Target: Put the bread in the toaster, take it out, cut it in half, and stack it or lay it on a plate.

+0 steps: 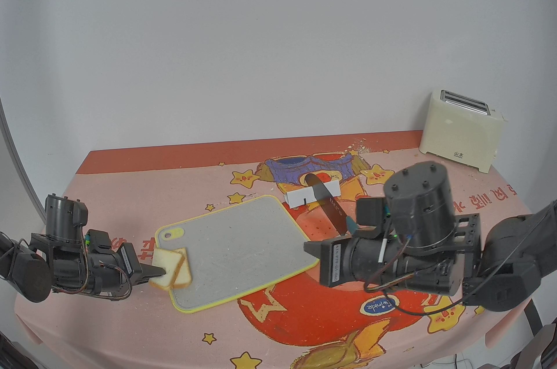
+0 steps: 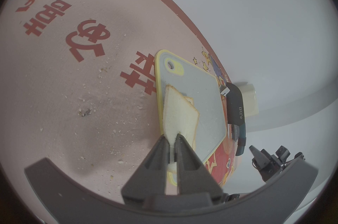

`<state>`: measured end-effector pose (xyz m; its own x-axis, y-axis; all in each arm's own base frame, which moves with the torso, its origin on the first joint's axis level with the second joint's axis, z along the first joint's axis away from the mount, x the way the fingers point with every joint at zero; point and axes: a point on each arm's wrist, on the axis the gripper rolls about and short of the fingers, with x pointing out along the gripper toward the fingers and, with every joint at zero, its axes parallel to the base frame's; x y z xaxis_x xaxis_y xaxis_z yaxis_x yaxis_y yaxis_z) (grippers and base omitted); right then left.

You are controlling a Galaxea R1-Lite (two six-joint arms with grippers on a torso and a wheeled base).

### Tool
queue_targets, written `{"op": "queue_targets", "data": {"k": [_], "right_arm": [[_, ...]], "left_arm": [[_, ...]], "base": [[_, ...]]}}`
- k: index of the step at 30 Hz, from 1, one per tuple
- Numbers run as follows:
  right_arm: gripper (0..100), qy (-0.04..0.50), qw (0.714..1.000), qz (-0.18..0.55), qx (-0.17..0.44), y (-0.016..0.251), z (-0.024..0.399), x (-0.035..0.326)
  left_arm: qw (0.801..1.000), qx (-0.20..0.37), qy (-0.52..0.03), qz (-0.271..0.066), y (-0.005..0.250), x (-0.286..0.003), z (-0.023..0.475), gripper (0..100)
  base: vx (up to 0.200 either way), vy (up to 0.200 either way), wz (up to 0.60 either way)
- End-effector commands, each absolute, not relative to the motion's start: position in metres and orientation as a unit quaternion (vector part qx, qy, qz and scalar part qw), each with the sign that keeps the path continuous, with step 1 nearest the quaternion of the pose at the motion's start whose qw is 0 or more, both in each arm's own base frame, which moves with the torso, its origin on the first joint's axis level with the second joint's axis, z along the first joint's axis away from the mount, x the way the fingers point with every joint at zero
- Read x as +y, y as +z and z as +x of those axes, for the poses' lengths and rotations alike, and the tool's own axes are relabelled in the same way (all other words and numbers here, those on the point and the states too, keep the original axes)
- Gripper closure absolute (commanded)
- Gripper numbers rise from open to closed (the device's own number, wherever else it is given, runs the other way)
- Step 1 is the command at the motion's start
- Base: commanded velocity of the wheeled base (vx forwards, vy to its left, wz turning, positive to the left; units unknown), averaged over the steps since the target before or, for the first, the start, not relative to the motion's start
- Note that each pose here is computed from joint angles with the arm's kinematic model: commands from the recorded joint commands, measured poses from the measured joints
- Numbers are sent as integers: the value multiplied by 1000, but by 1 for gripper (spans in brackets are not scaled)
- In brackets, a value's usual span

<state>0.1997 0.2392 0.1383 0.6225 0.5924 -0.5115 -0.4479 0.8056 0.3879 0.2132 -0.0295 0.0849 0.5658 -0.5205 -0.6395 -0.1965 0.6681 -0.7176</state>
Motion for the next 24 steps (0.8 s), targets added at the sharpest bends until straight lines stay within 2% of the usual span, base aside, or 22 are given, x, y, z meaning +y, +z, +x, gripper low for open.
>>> {"op": "queue_targets", "data": {"k": [1,5,9,13,18,24], "right_arm": [[100,289,903,147,282,170,192,208],[100,277,914,166,248,190,195,181],[100,254,930,163,209,205,205,154],[100,254,927,159,226,197,208,148],[100,265,920,151,247,184,209,161],[100,262,919,148,255,179,212,162]], "left_arm": [[802,436,-110,-394,94,-28,204,100],[819,402,-129,-390,110,-27,192,100],[845,336,-160,-384,141,-26,181,100],[855,306,-177,-379,159,-25,173,100],[863,276,-200,-373,179,-27,160,100],[863,270,-205,-373,183,-27,158,100]], "base": [[0,0,0],[0,0,0],[0,0,0],[0,0,0],[0,0,0],[0,0,0]]}}
